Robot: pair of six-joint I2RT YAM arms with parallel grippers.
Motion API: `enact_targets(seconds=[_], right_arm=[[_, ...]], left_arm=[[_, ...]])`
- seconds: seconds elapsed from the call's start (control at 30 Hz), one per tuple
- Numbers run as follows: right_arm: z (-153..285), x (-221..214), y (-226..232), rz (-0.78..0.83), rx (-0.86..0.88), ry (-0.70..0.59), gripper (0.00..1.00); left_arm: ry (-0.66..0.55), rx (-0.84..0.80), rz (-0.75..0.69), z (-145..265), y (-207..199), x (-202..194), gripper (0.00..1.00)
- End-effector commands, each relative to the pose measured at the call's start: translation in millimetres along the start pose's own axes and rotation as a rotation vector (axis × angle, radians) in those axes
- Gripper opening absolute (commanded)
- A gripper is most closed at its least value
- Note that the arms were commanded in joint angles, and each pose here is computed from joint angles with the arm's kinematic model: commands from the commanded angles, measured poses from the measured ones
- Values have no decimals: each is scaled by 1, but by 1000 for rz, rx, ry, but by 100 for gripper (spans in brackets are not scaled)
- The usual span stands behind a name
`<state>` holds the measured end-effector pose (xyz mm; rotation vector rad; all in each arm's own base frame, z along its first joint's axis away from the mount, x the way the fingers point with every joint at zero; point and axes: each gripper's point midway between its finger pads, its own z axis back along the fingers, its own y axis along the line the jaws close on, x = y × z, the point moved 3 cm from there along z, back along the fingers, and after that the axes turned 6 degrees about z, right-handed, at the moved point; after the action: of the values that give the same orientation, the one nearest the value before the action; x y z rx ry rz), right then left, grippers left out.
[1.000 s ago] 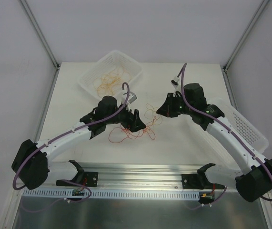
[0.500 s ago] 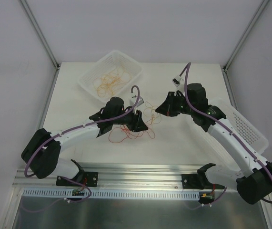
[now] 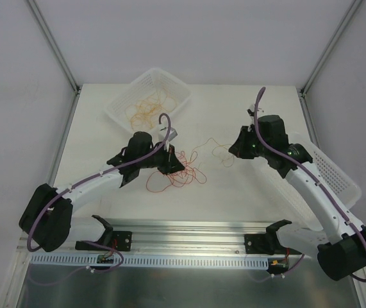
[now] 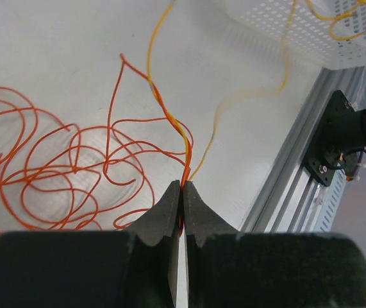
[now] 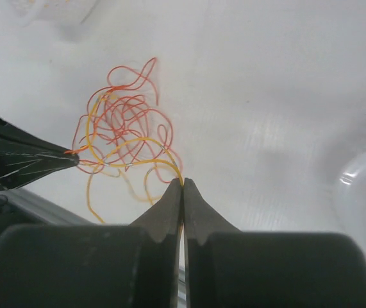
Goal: Untangle the cables
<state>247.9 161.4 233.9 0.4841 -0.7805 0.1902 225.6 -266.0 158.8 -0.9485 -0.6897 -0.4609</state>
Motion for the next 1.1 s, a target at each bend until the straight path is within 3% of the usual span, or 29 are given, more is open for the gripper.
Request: enact_targets(seconds=[0.0,0.13,0.33,0.53,0.67,0.73,0.87,1.07], right_arm=[[13,-1,-24,-16,-133,-18,1],[12,-5,-29,-54,-143,1,1],[19,2,-25,-49,-130,-17,1],[48,27,-13,8,-108,-76,1],[74,45,-21,59,-196,-145,1],[80,46,-28,58,-250,-169,1],[63,30,-2,48,-34,-99,5],[68,38,11,30,37,-160,4]], left_arm=[[-32,32,55,14,10,-3,0],[-62,145,134,23,32,-7,0],[-75,438,329,43,81,-24,0],[-67,536,350,50,97,-34,0],[-40,655,383,59,113,-51,0],[-38,676,394,62,115,-54,0],[-11,565,376,54,100,-48,0],[32,607,404,52,110,-63,0]])
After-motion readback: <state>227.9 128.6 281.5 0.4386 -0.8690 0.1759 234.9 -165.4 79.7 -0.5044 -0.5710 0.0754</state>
